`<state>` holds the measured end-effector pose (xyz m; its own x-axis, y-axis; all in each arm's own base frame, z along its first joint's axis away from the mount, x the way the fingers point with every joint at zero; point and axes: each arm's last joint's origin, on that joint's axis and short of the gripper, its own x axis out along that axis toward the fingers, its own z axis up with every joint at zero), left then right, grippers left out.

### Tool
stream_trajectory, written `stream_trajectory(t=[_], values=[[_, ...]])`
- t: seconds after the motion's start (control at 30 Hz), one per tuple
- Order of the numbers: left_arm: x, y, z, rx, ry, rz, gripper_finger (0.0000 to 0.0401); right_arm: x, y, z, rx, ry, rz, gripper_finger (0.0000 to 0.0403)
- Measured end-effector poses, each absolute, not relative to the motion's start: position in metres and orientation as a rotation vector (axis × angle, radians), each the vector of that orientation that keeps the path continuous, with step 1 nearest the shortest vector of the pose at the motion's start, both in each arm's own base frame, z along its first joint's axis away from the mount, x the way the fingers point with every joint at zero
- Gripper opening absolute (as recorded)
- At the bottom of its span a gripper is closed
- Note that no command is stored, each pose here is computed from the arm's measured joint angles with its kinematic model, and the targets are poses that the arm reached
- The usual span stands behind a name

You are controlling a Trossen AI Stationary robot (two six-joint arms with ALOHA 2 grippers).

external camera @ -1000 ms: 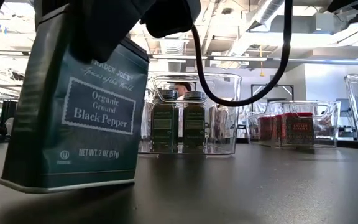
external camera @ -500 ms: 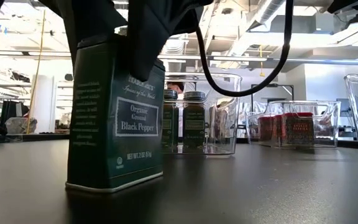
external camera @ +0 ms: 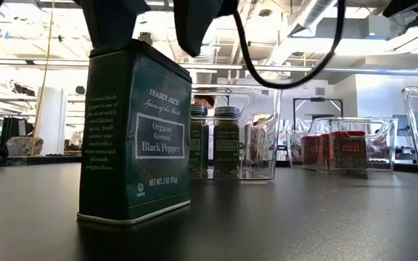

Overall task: Sort spices by type
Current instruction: Put the black seasoning can into the bottom transparent bin

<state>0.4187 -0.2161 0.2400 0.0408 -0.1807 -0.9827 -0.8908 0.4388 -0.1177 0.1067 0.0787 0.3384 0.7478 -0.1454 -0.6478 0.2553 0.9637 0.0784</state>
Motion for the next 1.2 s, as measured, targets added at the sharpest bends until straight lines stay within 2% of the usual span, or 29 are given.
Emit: stream_trajectory(t=[0.27,0.47,0.53,0.77,0.87,1.07,1.2], values=[[0.407,-0.211,0.270,-0.918,1.356,0.647,0.0238,0.107,0.079,0.338,0.175,0.691,-0.222,0.0256],[0.390,-0.206,0.301,-0.616,1.397,0.335,0.0238,0.110,0.081,0.338,0.183,0.685,-0.222,0.0256],[0.383,-0.207,0.307,-0.529,1.365,0.345,0.0238,0.112,0.084,0.337,0.179,0.688,-0.225,0.0256],[0.376,-0.210,0.311,-0.022,1.089,0.473,0.0238,0.128,0.099,0.333,0.186,0.678,-0.218,0.0256],[0.375,-0.205,0.311,0.102,1.088,0.470,0.0238,0.138,0.106,0.330,0.195,0.669,-0.221,0.0256],[0.371,-0.178,0.312,0.231,1.090,0.404,0.0238,0.158,0.116,0.323,0.222,0.652,-0.249,0.0256],[0.342,-0.155,0.309,0.223,1.035,0.356,0.0238,0.171,0.121,0.319,0.240,0.640,-0.268,0.0256]])
